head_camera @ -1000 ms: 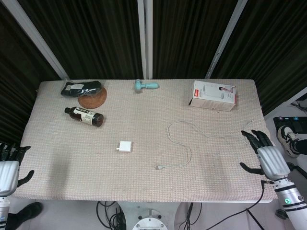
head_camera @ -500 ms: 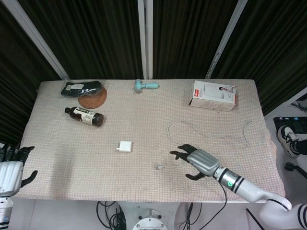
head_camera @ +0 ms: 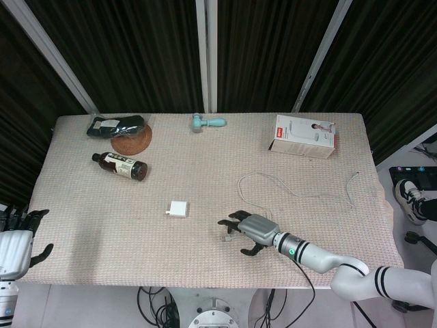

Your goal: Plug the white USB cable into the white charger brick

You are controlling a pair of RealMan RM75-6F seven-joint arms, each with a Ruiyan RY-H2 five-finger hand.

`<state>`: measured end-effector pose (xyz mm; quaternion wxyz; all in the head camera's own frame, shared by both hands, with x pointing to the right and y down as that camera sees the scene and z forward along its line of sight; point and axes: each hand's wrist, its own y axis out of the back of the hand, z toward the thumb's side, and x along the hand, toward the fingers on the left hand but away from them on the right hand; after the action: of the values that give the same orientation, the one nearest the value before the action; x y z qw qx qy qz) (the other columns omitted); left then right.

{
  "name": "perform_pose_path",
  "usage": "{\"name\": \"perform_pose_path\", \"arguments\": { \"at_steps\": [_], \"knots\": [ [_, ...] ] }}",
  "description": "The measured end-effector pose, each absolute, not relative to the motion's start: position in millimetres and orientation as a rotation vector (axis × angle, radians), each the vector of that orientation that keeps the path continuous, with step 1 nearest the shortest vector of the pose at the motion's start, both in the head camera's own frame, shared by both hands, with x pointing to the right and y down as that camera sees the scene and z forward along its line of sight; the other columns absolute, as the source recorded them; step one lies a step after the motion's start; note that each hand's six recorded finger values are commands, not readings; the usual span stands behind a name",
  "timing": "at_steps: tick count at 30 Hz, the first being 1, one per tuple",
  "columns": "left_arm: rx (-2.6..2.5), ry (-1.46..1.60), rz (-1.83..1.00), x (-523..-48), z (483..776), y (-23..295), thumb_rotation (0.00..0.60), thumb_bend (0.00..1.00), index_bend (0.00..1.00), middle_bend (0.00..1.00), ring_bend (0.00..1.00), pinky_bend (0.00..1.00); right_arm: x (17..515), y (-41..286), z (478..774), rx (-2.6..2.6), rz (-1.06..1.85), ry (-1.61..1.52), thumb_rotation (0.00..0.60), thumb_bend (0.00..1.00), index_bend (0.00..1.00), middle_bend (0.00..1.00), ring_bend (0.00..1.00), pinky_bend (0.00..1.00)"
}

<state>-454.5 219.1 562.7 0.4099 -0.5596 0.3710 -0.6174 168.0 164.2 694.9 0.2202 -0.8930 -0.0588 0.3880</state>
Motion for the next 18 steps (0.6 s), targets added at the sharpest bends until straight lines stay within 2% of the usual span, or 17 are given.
{"name": "perform_pose_path", "arguments": {
  "at_steps": [9, 18],
  "knots": [
    [-1.411, 0.935, -1.554, -454, 564, 219, 0.600, 0.19, 0.22, 0.24, 0.08, 0.00, 160, 177, 699, -2.465, 1.054, -0.095, 0.600, 0.27, 0.02, 0.25, 0.00, 0.00],
    [-1.416, 0.935, -1.552, -455, 565, 220, 0.600, 0.19, 0.22, 0.24, 0.08, 0.00, 175, 200, 681, -2.449, 1.008, -0.055, 0.600, 0.27, 0.02, 0.26, 0.00, 0.00]
  ]
}}
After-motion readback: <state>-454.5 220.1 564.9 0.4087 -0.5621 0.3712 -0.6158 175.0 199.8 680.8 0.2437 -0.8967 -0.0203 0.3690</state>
